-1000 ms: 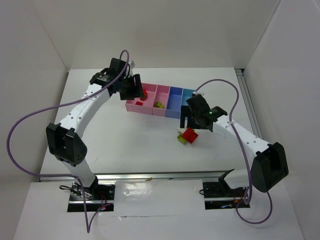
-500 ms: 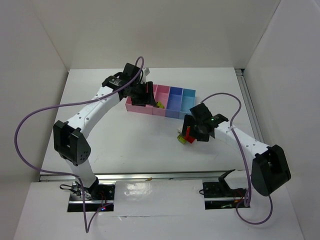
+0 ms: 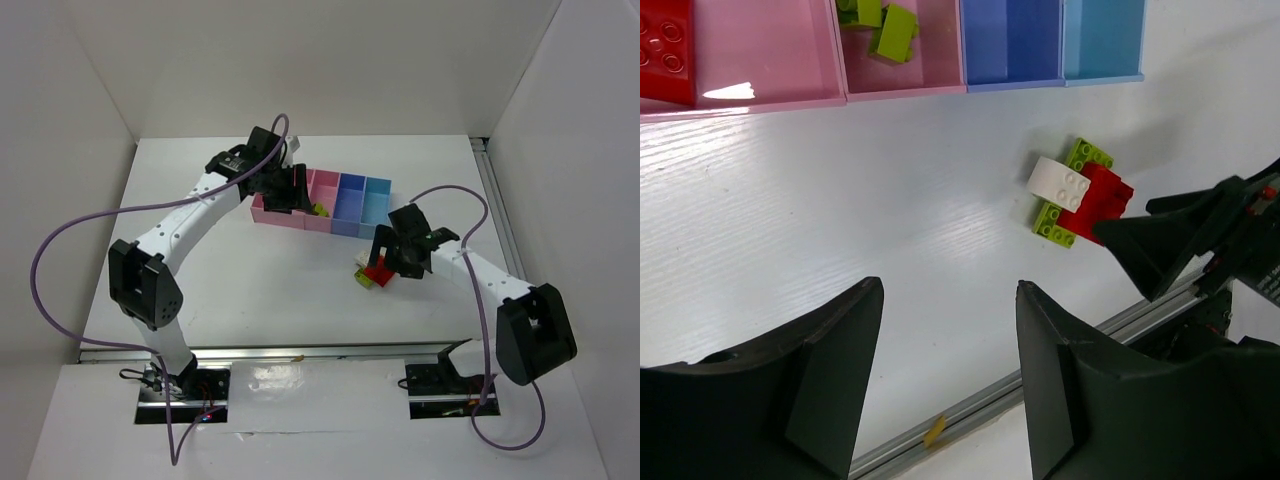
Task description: Sort the legos into containers by color
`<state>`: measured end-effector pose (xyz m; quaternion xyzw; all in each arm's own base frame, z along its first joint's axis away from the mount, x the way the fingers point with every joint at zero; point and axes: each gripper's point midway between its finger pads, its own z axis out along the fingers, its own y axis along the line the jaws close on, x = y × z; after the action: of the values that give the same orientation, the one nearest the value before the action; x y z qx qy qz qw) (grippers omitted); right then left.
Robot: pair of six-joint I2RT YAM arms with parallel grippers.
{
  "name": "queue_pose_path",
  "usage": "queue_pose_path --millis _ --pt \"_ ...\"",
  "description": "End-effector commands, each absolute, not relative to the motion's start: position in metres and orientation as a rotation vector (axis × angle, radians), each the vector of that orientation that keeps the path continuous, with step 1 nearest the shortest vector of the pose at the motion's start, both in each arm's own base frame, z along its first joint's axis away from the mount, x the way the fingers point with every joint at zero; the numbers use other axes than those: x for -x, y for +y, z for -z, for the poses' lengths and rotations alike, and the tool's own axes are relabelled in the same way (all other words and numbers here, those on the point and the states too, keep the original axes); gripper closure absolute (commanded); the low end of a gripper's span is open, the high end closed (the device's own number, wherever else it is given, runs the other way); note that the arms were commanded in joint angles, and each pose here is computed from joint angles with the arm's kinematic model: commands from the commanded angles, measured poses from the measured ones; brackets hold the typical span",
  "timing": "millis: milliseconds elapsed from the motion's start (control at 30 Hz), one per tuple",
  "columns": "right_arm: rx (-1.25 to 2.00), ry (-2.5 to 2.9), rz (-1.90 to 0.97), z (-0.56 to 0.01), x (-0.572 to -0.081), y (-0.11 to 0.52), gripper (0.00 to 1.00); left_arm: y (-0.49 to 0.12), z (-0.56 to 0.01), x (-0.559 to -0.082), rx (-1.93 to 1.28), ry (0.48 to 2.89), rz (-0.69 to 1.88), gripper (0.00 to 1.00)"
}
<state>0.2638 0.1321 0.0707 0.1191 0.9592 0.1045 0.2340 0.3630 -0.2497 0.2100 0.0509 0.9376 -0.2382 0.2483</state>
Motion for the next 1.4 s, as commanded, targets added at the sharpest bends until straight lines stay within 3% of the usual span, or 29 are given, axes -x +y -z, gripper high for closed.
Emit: queue_pose_path --millis 0,333,567,833,1067,1267,1367 --pt "-0.309 2.564 -0.259 -0.073 -0.291 0.124 0.06 -0.256 -0.207 -0.361 -0.192 2.558 0.663 0.34" --pt "-0.089 2.537 -0.394 -0.073 -0.316 0.155 0.04 -0.26 -0.206 -0.359 -0.203 2.568 0.663 0.34" --pt "0.154 2.595 -0.461 -0.066 -0.273 0.189 0.04 -0.26 -0.202 -0.36 -0.202 2.577 0.66 0.35" --pt "0.322 2.63 -0.276 -0.056 -0.256 0.208 0.04 -0.262 -0.202 -0.361 -0.206 2.578 0.671 0.35" --pt "0.168 2.653 -0.128 -0.052 -0.265 0.202 0.04 -0.26 -0.198 -0.36 -0.201 2.587 0.656 0.35" --pt "0.055 2.646 -0.148 -0.059 -0.272 0.216 0.15 -0.261 -0.195 -0.358 -0.205 2.597 0.664 0.35" --pt "0.069 2.656 -0.141 -0.058 -0.27 0.219 0.15 -0.261 -0.195 -0.358 -0.205 2.597 0.664 0.35"
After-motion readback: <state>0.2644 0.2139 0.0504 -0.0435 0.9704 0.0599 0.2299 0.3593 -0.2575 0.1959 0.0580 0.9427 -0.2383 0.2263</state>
